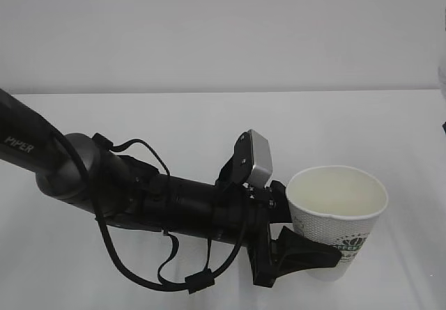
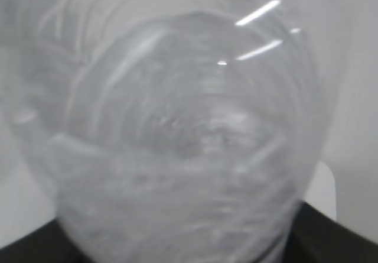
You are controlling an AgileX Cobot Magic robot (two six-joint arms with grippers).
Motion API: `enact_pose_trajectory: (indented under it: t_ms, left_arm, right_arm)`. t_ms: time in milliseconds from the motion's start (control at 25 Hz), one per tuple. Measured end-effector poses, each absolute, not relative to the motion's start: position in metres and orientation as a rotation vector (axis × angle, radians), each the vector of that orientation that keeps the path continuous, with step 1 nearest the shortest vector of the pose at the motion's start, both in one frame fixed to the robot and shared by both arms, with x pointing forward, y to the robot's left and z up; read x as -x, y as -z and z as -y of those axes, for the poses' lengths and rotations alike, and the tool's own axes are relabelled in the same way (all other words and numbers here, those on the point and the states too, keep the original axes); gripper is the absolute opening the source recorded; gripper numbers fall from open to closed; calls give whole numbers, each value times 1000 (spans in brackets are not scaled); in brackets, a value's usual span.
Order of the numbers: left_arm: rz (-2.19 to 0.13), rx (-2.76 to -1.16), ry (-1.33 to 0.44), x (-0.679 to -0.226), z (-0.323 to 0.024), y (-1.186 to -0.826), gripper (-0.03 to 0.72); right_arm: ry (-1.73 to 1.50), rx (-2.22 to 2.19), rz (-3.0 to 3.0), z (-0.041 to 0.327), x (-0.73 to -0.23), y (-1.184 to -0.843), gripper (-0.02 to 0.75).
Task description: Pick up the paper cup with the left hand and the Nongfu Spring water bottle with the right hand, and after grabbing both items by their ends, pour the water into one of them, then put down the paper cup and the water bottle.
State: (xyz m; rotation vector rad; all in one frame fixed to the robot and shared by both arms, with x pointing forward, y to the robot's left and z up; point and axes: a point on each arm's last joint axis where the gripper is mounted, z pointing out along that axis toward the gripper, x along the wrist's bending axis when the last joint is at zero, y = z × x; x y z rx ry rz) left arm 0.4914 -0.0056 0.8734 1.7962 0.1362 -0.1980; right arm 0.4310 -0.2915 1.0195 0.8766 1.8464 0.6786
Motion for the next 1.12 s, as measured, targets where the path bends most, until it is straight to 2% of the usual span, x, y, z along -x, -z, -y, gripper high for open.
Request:
enact_pose_trajectory:
  t_ms: [1120]
  left_arm:
    - [-141,-1796,204,-491,6,-873,489]
  right_arm:
    - [-510,-585,-1936,290,-431,-1019,422]
